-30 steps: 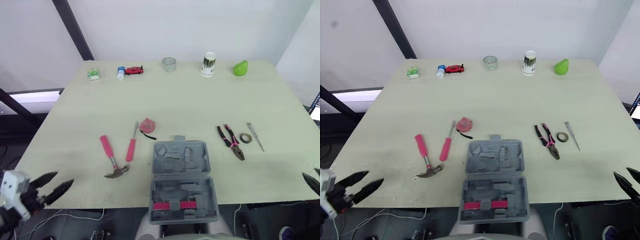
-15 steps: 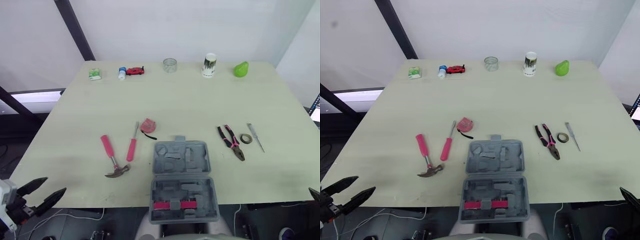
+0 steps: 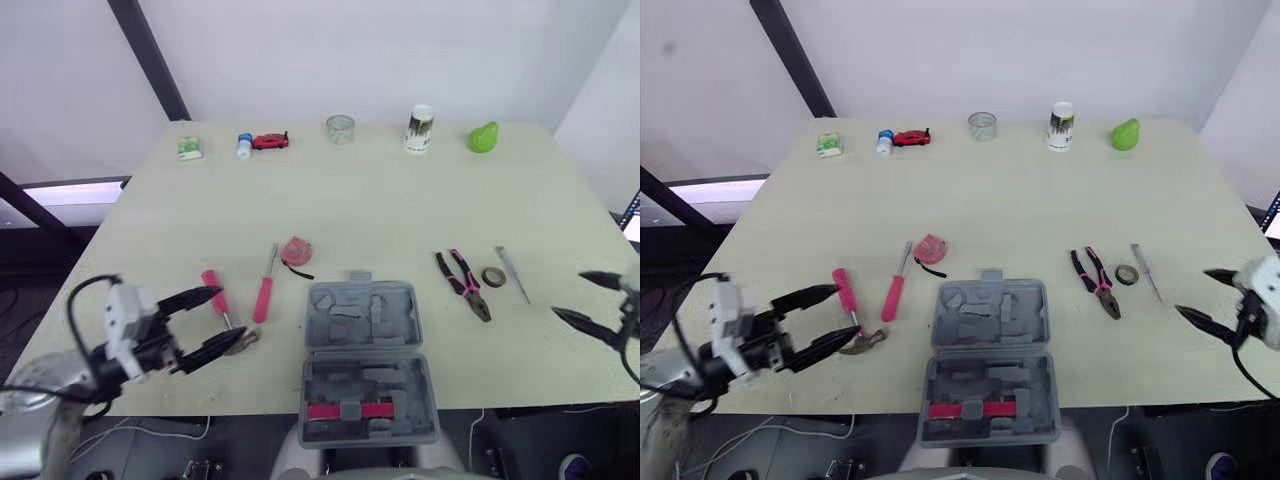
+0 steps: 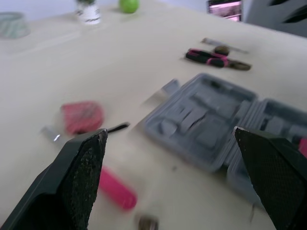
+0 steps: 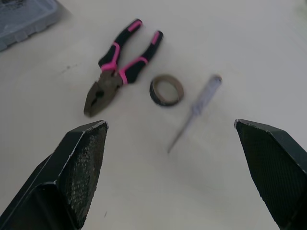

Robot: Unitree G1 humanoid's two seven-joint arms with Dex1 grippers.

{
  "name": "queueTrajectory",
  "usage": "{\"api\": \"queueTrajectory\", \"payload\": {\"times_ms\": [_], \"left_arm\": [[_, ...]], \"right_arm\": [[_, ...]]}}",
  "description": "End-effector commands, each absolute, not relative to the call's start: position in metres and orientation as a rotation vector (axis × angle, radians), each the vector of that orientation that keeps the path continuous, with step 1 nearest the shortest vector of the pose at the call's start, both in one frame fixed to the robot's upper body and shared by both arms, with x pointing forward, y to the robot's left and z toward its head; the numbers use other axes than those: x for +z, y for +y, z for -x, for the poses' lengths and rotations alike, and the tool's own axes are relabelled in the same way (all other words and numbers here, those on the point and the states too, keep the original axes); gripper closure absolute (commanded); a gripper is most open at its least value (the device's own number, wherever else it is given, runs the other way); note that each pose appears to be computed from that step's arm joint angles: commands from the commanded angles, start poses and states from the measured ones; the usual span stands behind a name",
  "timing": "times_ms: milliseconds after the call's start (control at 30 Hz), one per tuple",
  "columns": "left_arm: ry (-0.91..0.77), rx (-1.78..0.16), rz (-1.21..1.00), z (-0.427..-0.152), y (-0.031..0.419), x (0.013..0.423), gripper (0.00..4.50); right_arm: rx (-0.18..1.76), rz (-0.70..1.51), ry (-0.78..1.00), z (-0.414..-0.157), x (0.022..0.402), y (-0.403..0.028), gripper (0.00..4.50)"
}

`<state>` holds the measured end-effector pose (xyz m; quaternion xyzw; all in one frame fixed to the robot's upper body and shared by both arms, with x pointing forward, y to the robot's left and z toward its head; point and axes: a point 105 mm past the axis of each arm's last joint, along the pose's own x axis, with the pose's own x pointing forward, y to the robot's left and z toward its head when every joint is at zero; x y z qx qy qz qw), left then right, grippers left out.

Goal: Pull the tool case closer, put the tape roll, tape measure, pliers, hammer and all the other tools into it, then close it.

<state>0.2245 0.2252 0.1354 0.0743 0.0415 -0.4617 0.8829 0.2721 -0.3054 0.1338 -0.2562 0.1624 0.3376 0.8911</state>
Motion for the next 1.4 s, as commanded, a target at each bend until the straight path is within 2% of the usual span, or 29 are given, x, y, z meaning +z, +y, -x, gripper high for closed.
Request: {"api": "queueTrajectory", "payload": {"times_ms": [33,200,333,467,733,1033,1133,1200,1233,1300,1333,1367,1400], "left_arm": [[0.038,-1.059,-0.167,-0.229,0.2,0.15,0.0],[-0.004,-1.171,-0.163,-0.234,0.172,0.159,0.0],[-0.03,-1.256,-0.138,-0.231,0.151,0.166,0.0],[-0.04,-1.297,-0.132,-0.229,0.141,0.17,0.0],[-0.056,-1.354,-0.115,-0.221,0.137,0.175,0.0],[-0.076,-1.353,-0.153,-0.225,0.14,0.177,0.0],[-0.08,-1.347,-0.167,-0.228,0.14,0.178,0.0],[-0.082,-1.347,-0.17,-0.229,0.139,0.178,0.0],[-0.082,-1.347,-0.17,-0.229,0.139,0.178,0.0],[-0.088,-1.348,-0.17,-0.229,0.137,0.179,0.0],[-0.09,-1.349,-0.17,-0.229,0.137,0.18,0.0],[-0.097,-1.352,-0.169,-0.229,0.136,0.181,0.0],[-0.099,-1.362,-0.166,-0.227,0.134,0.181,0.0]], "right_arm": [[0.804,0.625,0.405,-0.287,0.139,-0.295,0.05],[0.922,0.809,0.49,-0.319,0.143,-0.277,0.05],[0.986,0.956,0.627,-0.332,0.129,-0.274,0.05],[1.045,1.037,0.726,-0.336,0.116,-0.273,0.05],[1.078,1.146,0.769,-0.354,0.1,-0.264,0.05],[1.1,1.203,0.8,-0.364,0.081,-0.258,0.05],[1.109,1.196,0.815,-0.363,0.076,-0.257,0.76],[1.108,1.199,0.809,-0.364,0.075,-0.256,1.54],[1.107,1.201,0.805,-0.365,0.075,-0.256,2.24],[1.108,1.205,0.801,-0.366,0.075,-0.255,2.67],[1.109,1.205,0.802,-0.366,0.075,-0.255,3.41],[1.109,1.207,0.805,-0.367,0.075,-0.255,3.59],[1.109,1.209,0.808,-0.367,0.076,-0.255,4.19]]}}
